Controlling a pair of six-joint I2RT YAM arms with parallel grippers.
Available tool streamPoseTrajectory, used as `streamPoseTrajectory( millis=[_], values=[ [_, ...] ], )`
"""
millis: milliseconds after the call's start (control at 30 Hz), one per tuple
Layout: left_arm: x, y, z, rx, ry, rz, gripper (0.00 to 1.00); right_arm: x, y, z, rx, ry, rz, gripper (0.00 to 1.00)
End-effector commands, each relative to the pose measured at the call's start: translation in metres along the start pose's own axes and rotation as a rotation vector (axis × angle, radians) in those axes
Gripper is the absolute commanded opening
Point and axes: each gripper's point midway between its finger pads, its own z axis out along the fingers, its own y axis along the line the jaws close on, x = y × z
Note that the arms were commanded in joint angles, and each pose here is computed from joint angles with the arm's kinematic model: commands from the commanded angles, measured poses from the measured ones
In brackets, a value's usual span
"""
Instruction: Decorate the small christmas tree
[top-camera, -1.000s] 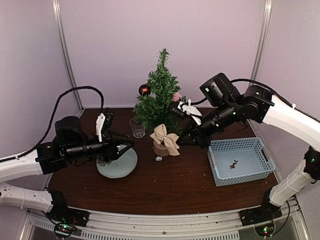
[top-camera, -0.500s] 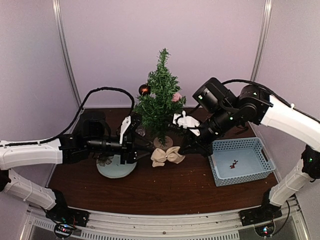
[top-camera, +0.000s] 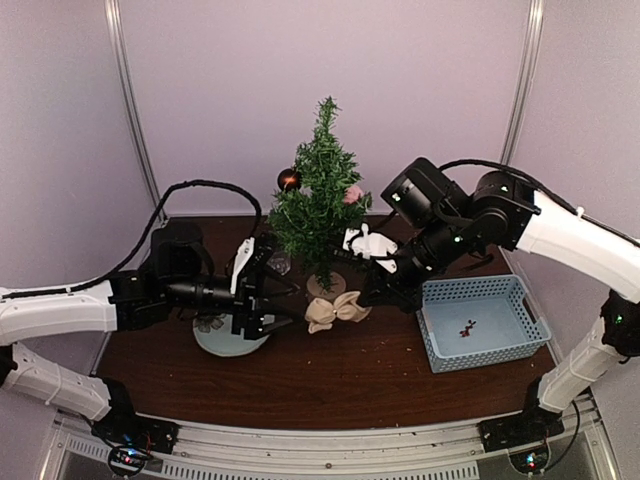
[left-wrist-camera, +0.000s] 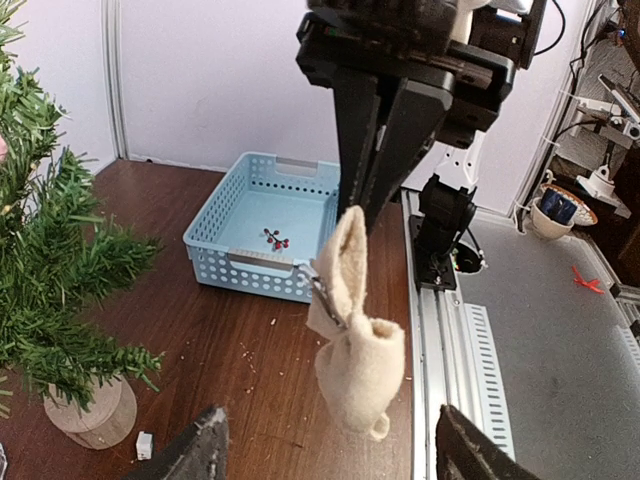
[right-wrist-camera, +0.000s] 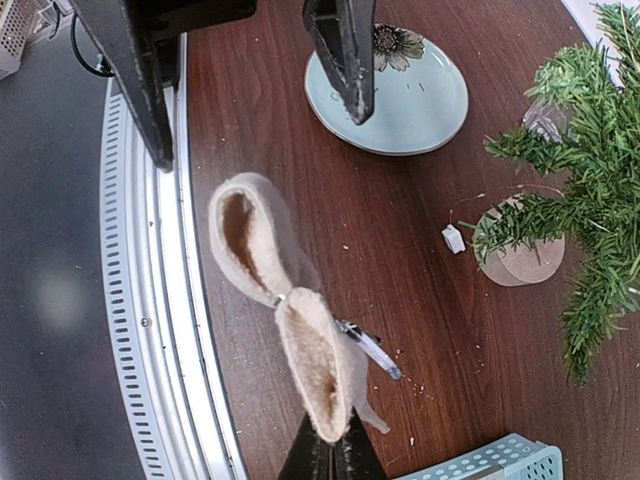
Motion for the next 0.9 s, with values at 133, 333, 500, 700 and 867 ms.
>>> streamPoseTrajectory(
  millis=[133, 333, 500, 700, 867],
  values=[
    [-0.008, 0.006, 0.007, -0.021, -0.029, 0.049, 0.66, -0.014, -0.015, 0.005, 0.070, -0.024, -0.009, 0.00],
    [-0.007, 0.020, 0.017, -0.069, -0.044, 0.036, 0.51, -0.022, -0.023, 0.008, 0.104, -0.052, 0.000, 0.00],
    [-0.012, 0.039, 0.015, -0.177, -0.083, 0.040, 0.08, -0.023, -0.035, 0.009, 0.164, -0.064, 0.027, 0.00],
    [-0.022, 0.072, 0.011, -0.357, -0.112, -0.007, 0.00, -0.028, -0.064, 0.011, 0.289, -0.102, 0.116, 0.00],
    [-0.034, 0.095, 0.013, -0.464, -0.136, -0.057, 0.00, -0.039, -0.087, 0.017, 0.386, -0.120, 0.185, 0.00]
  ],
)
